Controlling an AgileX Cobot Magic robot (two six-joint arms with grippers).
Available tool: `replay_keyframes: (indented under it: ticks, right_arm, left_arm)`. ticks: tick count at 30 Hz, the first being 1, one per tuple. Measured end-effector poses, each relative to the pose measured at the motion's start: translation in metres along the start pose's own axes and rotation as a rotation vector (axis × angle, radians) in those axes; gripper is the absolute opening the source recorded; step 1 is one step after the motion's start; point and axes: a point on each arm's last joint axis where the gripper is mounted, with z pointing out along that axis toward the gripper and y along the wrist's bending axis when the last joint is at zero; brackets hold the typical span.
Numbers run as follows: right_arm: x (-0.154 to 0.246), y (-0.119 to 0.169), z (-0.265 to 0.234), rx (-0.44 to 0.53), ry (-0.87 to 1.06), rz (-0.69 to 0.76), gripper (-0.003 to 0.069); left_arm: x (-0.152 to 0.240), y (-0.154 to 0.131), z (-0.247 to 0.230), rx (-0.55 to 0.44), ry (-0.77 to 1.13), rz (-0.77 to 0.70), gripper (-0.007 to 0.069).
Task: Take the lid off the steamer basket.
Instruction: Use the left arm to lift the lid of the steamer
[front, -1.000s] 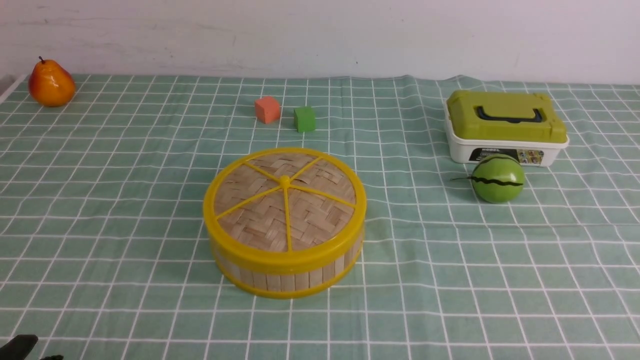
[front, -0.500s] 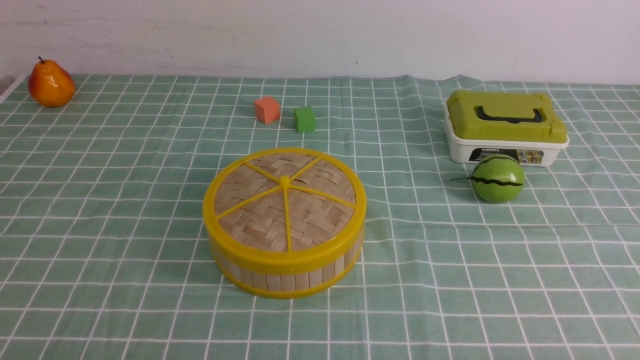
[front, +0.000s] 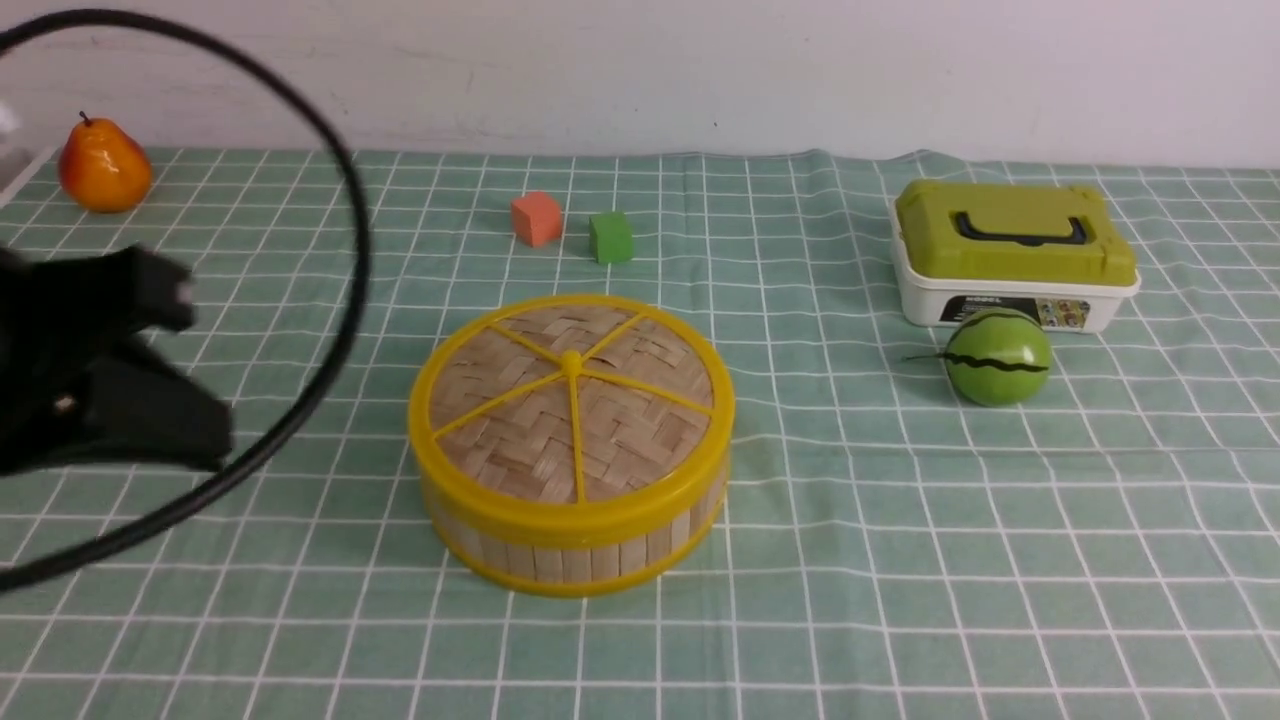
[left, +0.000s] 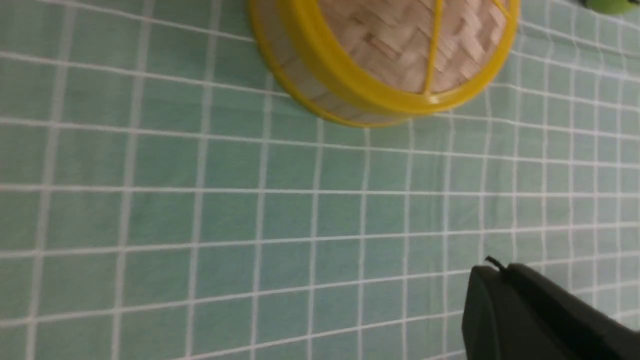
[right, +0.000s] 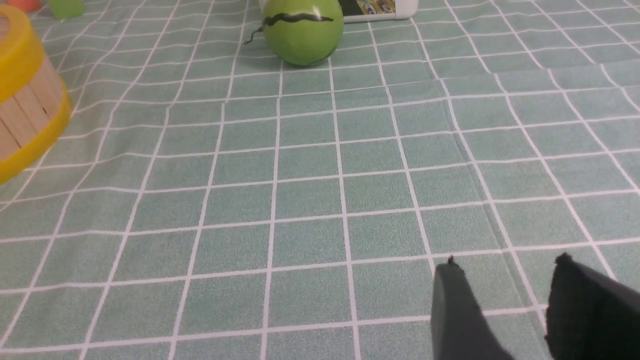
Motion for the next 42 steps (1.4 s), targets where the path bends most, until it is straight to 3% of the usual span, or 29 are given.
replay_keyframes:
  ticks: [2,5,10,12,15,19,31,42]
  right_arm:
    - [0.000,0.000,0.000,0.000,0.000,0.000,0.0241]
    - [0.000,0.000,0.000,0.000,0.000,0.000,0.0241]
    - [0.000,0.000,0.000,0.000,0.000,0.000,0.0241]
    - [0.000,0.000,0.000,0.000,0.000,0.000,0.0241]
    - [0.000,0.000,0.000,0.000,0.000,0.000,0.0241]
    - [0.000,0.000,0.000,0.000,0.000,0.000,0.0241]
    - [0.000,0.000,0.000,0.000,0.000,0.000,0.0241]
    - [0.000,0.000,0.000,0.000,0.000,0.000,0.0241]
  left_arm:
    - [-0.016,-0.019,0.019,0.041,0.041,0.050,-0.0013]
    - [-0.032,-0.040,0.050,0.026,0.098,0.116,-0.0013]
    - [-0.062,-0.076,0.115,-0.153,0.136,0.241,-0.0013]
    - [-0.072,-0.087,0.155,-0.271,0.182,0.288,-0.0013]
    - [-0.088,-0.101,0.192,-0.349,0.154,0.338,-0.0013]
    - [-0.105,-0.113,0.217,-0.344,0.100,0.339,-0.0013]
    - [-0.115,-0.110,0.226,-0.410,0.045,0.295,0.0006]
    - [-0.112,-0.095,0.258,-0.502,0.068,0.315,0.0209]
